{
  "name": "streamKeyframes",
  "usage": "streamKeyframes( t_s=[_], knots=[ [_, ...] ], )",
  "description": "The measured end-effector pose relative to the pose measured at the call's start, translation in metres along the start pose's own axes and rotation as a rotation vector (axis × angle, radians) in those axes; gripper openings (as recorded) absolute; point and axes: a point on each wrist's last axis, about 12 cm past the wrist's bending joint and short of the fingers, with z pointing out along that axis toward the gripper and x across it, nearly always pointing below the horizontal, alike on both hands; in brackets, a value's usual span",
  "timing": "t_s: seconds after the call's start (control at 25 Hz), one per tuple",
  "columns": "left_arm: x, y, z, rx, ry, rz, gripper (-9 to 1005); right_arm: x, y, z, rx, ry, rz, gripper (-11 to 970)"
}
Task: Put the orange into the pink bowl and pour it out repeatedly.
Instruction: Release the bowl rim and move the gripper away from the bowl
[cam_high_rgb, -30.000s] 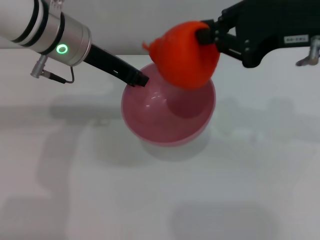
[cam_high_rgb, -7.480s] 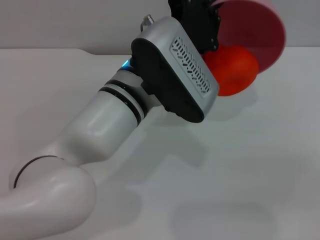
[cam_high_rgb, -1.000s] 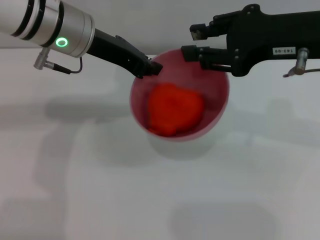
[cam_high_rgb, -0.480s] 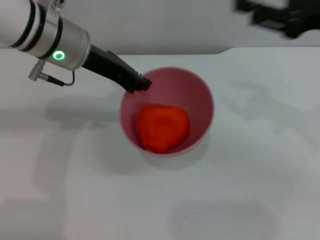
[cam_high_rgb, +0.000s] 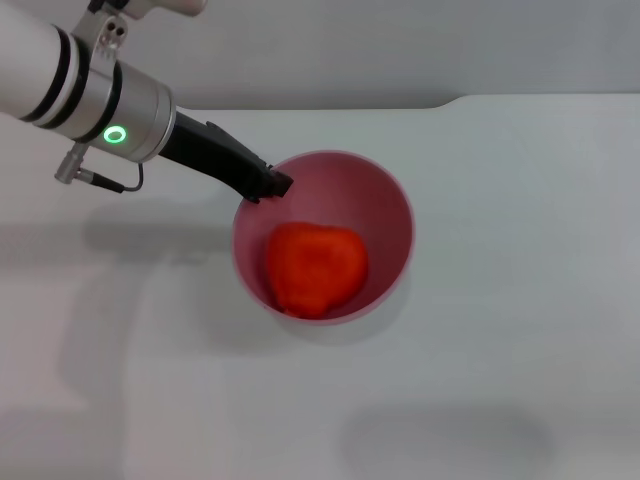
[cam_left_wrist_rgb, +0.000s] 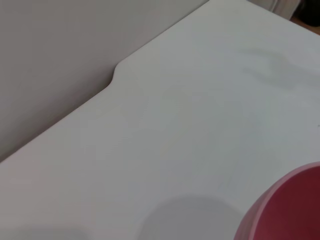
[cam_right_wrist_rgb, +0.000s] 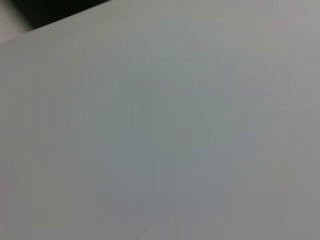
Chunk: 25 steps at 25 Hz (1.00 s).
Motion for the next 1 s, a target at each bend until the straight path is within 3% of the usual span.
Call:
streamKeyframes(
  t_s=[0.12, 0.4, 0.6, 1.0],
  knots=[
    [0.006, 0.001, 0.003, -0.012, 0.002, -0.025, 49, 0.004, -0.013, -0.049, 0.221, -0.067, -0.016, 585],
    [0.012, 0.0, 0.01, -0.041, 0.048, -0.049, 52, 0.005, -0.018, -0.092, 0.389, -0.049, -0.075, 585],
    [0.016, 0.002, 0.011, -0.063, 0.08, -0.055, 54, 0.008, -0.013, -0.108, 0.443, -0.023, -0.102, 585],
    [0.029, 0.006, 0.014, -0.086, 0.141, -0.063, 58, 0.007, -0.01, -0.107, 0.42, -0.043, -0.11, 585]
  ],
)
